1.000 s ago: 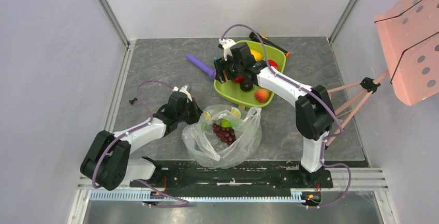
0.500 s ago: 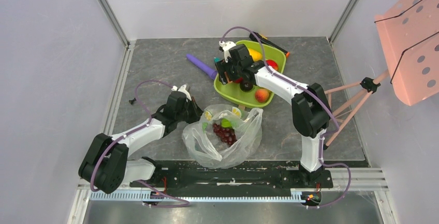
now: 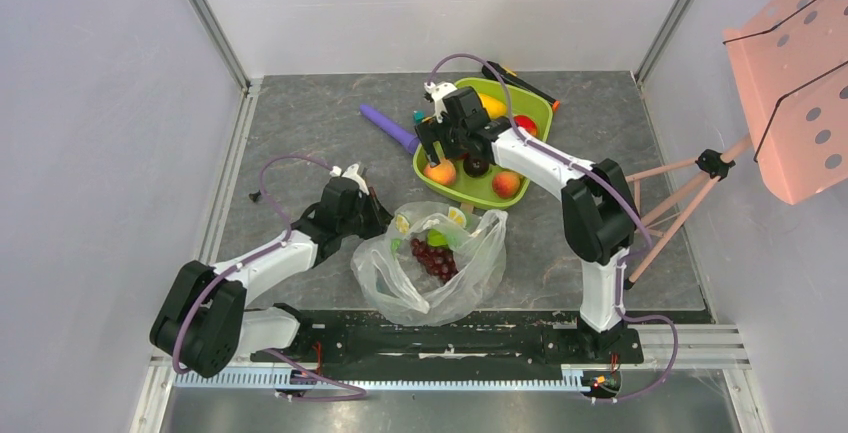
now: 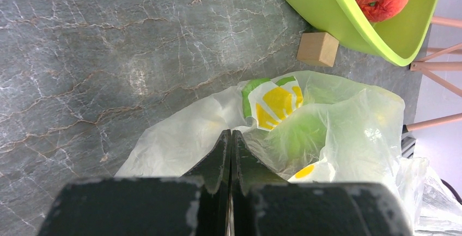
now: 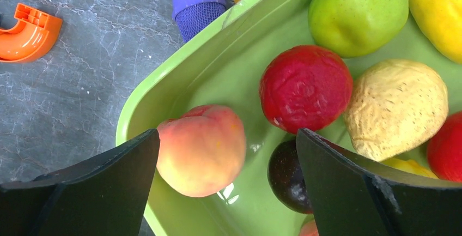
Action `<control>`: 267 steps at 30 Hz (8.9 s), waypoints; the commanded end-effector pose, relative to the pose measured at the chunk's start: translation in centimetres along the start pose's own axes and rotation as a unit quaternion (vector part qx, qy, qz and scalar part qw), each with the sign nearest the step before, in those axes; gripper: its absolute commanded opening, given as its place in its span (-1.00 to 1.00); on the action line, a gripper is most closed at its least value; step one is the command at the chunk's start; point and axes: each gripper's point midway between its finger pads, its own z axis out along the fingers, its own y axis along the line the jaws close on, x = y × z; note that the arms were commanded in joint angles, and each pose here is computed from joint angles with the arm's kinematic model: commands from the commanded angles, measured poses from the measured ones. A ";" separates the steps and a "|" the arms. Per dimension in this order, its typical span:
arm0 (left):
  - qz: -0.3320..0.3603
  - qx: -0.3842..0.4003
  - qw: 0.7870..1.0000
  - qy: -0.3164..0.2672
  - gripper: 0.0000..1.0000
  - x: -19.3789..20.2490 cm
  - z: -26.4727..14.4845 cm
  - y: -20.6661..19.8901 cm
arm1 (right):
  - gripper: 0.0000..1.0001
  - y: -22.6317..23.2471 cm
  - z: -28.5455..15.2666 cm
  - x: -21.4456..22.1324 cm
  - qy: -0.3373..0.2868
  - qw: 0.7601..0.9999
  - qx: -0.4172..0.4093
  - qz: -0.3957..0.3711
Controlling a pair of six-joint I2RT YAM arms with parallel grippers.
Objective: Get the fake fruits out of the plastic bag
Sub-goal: Place the fake fruit in the bin, then adjust the fake fruit in the plastic bag.
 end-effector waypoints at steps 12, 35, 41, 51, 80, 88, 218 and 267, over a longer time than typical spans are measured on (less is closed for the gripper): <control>0.035 0.073 0.995 -0.059 -0.96 -2.4 -2.2 -3.5 | 0.23 10.4 -21.8 -5.0 -0.176 0.970 -0.154 -0.069; 0.079 0.318 0.938 -0.117 -0.96 -6.6 -12.1 -16.5 | -0.27 17.5 -23.3 12.6 -0.076 0.974 -0.214 -0.022; 0.094 0.345 0.924 -0.133 -0.96 -7.3 -14.9 -18.6 | -0.21 18.1 -22.8 12.8 -0.089 0.975 -0.204 0.002; 0.075 0.299 0.947 -0.091 -0.96 -5.5 -11.3 -16.2 | -0.11 21.9 -21.5 11.7 -0.160 0.956 -0.248 -0.006; 0.029 0.106 0.992 -0.064 -0.94 -5.6 -3.2 -9.0 | 0.30 12.5 -12.4 10.3 -0.177 0.983 -0.057 -0.003; 0.024 0.097 0.994 -0.052 -0.94 -4.7 -2.2 -7.9 | 0.72 15.5 -12.0 13.1 -0.128 0.974 -0.163 -0.094; 0.018 0.085 0.996 -0.036 -0.96 -0.6 -0.4 -3.3 | -0.15 17.2 -18.7 14.4 -0.127 0.944 -0.291 -0.087; 0.020 0.109 0.994 0.015 -0.96 1.5 0.7 -3.5 | 0.76 18.7 -20.3 17.0 -0.144 0.850 -0.270 -0.429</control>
